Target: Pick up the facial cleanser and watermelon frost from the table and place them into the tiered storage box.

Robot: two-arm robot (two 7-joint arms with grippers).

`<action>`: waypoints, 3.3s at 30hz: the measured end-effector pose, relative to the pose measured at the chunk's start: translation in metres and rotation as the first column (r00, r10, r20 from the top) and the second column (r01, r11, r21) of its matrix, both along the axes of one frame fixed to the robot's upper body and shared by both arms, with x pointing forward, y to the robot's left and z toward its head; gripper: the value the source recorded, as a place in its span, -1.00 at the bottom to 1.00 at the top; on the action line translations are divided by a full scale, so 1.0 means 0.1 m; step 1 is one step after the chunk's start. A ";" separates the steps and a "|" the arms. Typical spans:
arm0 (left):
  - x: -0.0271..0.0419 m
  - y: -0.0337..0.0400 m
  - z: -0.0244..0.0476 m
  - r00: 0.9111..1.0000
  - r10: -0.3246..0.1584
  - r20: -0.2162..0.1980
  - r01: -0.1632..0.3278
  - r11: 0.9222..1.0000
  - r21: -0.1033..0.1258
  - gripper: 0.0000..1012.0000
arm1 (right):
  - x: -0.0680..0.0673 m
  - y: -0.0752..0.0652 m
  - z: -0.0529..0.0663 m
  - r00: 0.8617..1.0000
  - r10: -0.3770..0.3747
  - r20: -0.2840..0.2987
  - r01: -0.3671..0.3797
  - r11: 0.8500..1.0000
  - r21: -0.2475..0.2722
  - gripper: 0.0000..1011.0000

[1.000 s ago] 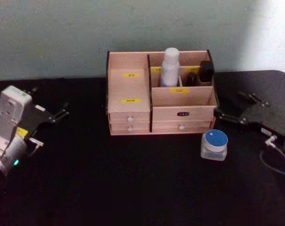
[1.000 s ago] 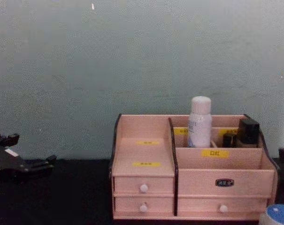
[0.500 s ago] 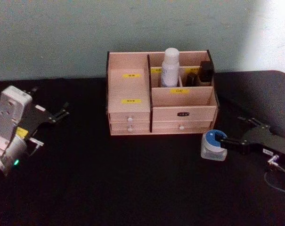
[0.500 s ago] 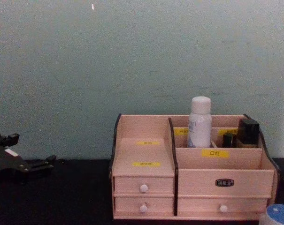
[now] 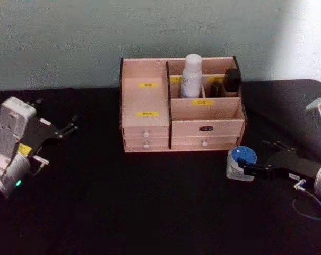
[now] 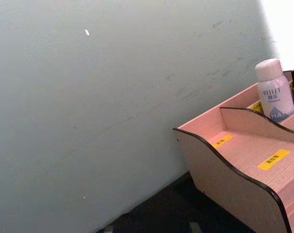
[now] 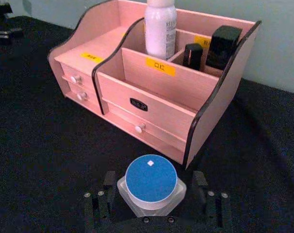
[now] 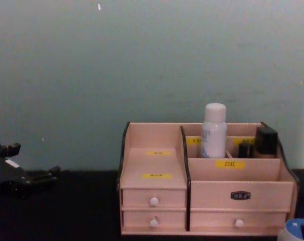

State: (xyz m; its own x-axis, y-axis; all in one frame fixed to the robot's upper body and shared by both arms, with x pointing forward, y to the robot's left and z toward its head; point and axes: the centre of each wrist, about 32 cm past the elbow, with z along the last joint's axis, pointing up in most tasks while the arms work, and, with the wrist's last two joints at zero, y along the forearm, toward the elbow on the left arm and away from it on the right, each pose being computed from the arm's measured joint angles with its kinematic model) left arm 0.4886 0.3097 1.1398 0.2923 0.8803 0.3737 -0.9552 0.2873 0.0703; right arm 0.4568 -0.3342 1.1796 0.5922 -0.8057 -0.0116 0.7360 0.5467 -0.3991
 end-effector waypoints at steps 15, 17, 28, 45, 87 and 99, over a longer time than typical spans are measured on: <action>0.000 0.000 0.000 1.000 0.000 0.000 0.000 1.000 0.000 0.98 | 0.10 0.02 -0.11 0.999 0.016 -0.032 -0.016 1.000 -0.022 0.98; 0.000 0.000 0.000 1.000 0.000 0.000 0.000 1.000 0.000 0.98 | 0.11 0.02 -0.11 0.999 0.016 -0.033 -0.016 1.000 -0.022 0.98; 0.000 0.000 0.000 1.000 0.000 0.000 0.000 1.000 0.000 0.98 | 0.14 0.03 -0.14 0.999 0.015 -0.039 -0.016 1.000 -0.025 0.98; 0.000 0.000 0.000 1.000 0.000 0.000 0.000 1.000 0.000 0.98 | 0.16 0.04 -0.14 0.999 0.020 -0.039 -0.021 0.999 -0.029 0.98; 0.000 0.000 0.000 1.000 0.000 0.000 0.000 1.000 0.000 0.98 | 0.15 0.04 -0.14 0.999 0.019 -0.038 -0.020 0.999 -0.027 0.40; 0.000 0.000 0.000 1.000 0.000 0.000 0.000 1.000 0.000 0.98 | 0.15 0.02 -0.05 0.998 0.058 -0.021 -0.059 0.998 -0.013 0.40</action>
State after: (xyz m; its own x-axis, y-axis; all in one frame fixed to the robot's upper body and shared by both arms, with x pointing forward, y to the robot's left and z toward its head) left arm 0.4886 0.3097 1.1398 0.2923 0.8803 0.3737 -0.9553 0.2873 0.0703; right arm 0.4721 -0.3323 1.1747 0.6380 -0.7699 -0.0132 0.6946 0.5828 -0.4217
